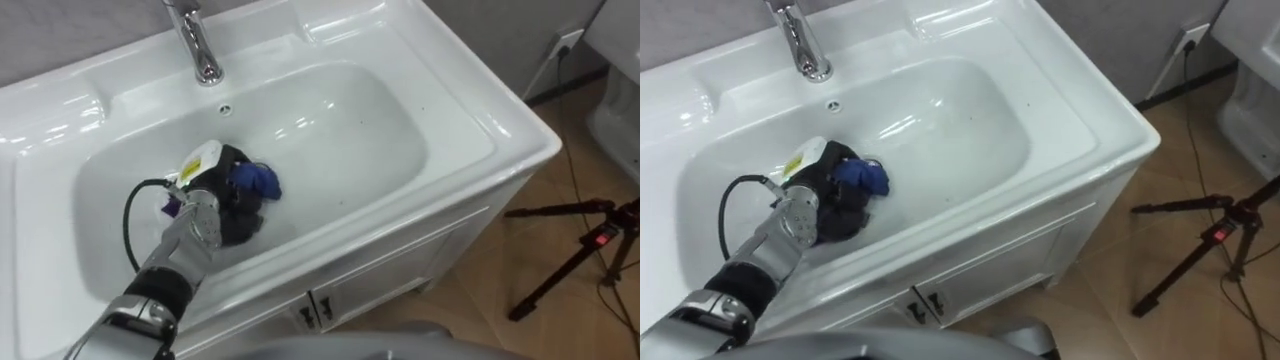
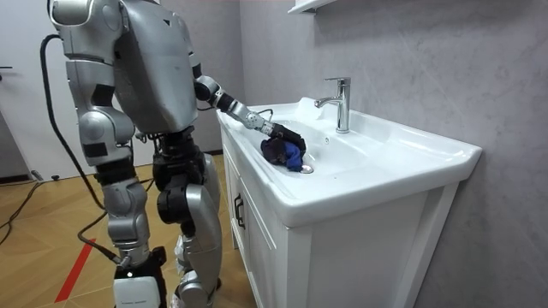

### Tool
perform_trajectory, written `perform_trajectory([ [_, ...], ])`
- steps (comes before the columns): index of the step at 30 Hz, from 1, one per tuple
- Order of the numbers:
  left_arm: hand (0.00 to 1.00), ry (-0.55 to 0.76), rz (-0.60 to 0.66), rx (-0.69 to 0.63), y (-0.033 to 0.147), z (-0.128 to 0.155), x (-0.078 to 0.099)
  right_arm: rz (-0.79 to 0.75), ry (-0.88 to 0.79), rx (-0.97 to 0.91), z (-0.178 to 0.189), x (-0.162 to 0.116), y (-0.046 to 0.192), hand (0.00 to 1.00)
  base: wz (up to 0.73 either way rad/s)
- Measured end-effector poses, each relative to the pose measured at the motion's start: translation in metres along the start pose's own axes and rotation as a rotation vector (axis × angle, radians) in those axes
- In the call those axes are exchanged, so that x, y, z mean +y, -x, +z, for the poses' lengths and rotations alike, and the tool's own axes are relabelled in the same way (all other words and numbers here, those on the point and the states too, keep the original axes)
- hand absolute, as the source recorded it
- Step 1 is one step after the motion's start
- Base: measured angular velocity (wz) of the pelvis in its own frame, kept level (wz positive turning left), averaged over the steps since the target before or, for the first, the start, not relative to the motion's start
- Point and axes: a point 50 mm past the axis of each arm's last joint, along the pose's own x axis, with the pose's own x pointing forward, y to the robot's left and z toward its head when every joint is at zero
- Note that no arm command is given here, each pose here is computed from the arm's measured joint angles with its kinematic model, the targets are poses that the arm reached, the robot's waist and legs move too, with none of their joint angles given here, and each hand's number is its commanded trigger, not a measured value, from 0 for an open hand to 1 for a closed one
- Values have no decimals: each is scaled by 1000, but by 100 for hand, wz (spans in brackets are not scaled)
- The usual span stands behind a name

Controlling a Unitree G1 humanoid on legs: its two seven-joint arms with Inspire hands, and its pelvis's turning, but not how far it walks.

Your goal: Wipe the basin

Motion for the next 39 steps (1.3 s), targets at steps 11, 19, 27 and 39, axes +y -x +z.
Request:
perform_trajectory([
  [11, 100, -98, 83, 33, 10, -25, -3, -32, -17, -40, 9, -5, 1, 0, 0],
  [19, 100, -149, 174, 46, 19, -40, -4, -43, -61, -50, 11, -10, 2, 0, -4],
  [27, 100, -131, 227, 25, 20, -36, 3, -91, -58, -120, 32, -15, 4, 0, 8],
  [39, 100, -94, 324, -20, 16, -25, 18, -82, -89, -175, 38, -15, 5, 0, 10],
])
